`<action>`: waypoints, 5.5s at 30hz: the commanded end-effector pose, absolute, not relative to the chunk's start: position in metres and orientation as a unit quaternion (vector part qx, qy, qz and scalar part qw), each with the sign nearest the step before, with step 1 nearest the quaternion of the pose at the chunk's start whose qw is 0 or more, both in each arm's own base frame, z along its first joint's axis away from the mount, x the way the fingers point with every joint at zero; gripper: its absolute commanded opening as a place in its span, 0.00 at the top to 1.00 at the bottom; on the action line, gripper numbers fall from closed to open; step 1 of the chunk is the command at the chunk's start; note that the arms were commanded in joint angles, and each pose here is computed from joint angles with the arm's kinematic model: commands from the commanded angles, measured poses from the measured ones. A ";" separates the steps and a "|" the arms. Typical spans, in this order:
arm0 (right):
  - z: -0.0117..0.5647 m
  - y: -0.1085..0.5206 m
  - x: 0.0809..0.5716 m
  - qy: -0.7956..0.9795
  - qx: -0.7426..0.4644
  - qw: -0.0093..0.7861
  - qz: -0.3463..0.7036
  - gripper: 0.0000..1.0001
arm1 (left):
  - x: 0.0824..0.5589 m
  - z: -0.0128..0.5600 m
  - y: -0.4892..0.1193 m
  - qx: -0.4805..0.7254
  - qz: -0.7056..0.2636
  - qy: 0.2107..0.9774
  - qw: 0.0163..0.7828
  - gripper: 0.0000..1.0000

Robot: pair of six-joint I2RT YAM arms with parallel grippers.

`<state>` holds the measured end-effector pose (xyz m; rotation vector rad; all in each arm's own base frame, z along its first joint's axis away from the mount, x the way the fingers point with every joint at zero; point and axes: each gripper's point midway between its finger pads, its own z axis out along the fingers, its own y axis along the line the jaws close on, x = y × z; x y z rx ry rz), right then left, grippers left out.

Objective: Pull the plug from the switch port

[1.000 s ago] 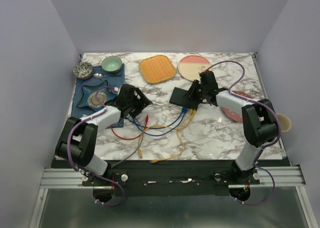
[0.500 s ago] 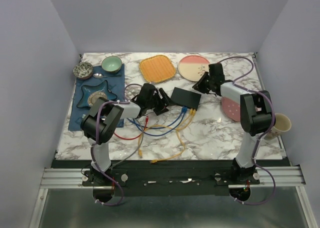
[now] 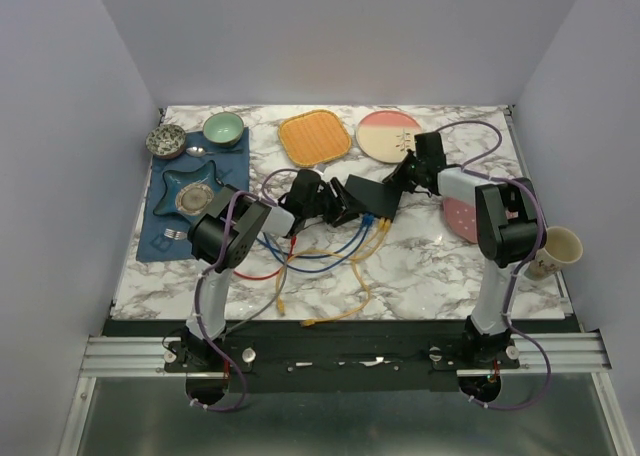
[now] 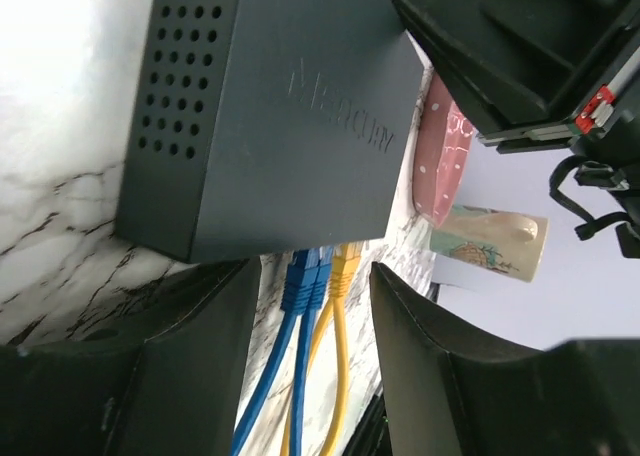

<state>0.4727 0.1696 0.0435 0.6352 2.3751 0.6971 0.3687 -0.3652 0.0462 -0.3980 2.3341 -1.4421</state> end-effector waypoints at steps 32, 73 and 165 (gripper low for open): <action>0.032 0.213 0.417 0.882 0.223 0.238 0.340 0.99 | 0.350 0.008 -0.376 -0.156 -0.507 0.836 0.140 0.61; 0.014 0.209 0.413 0.887 0.232 0.229 0.327 0.99 | 0.335 -0.017 -0.367 -0.194 -0.500 0.839 0.095 1.00; 0.075 0.211 0.389 0.904 0.113 0.353 0.215 0.97 | 0.307 0.004 -0.286 -0.174 -0.425 0.883 0.101 1.00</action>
